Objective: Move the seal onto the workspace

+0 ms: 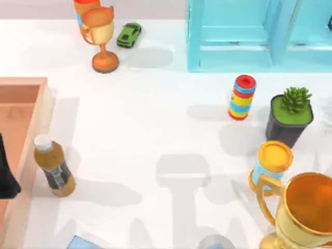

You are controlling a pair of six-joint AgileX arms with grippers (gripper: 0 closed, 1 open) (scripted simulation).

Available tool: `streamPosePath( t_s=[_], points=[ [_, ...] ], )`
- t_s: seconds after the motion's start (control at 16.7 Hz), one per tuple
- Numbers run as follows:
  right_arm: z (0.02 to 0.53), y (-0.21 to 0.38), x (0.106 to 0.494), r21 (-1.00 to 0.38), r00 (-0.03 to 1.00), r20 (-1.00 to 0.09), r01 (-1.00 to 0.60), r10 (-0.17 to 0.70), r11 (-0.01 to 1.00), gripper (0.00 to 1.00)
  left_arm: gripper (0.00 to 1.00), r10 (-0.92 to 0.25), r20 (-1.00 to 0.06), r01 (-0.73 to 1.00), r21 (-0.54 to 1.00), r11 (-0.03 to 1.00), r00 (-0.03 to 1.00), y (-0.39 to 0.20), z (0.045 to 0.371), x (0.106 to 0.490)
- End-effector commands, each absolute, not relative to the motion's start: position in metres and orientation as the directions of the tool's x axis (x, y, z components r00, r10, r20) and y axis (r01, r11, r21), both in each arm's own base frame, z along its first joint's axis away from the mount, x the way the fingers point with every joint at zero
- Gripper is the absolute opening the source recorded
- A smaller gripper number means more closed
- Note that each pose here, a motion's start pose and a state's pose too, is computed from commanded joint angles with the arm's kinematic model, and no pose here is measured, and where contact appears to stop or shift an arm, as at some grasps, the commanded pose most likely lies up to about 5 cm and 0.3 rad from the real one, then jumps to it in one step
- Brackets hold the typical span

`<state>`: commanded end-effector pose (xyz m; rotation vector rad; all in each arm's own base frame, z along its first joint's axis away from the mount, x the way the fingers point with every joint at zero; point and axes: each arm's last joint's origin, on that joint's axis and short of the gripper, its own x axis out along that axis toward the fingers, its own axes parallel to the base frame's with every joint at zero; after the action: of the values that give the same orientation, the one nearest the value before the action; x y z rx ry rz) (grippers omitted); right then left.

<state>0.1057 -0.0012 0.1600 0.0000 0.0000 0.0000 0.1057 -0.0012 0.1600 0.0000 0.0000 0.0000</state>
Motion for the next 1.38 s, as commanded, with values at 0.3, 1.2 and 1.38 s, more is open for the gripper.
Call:
streamPosePath(
  t_s=[0.3,1.2,1.38],
  points=[
    [0.16,-0.001,0.106,0.0,1.0,0.0,0.0,0.0,1.0,1.0,1.0,0.019,-0.064,-0.018,0.02,1.0,0.998,0.001,0.17,0.106],
    [0.16,-0.001,0.106,0.0,1.0,0.0,0.0,0.0,1.0,1.0,1.0,0.08,-0.951,0.003,0.085,0.996,0.298,0.062,0.24,0.229],
    [0.16,-0.001,0.106,0.0,1.0,0.0,0.0,0.0,1.0,1.0,1.0,0.039,-0.992,0.015,0.041,0.999,0.119,0.081,0.235,0.256]
  ],
)
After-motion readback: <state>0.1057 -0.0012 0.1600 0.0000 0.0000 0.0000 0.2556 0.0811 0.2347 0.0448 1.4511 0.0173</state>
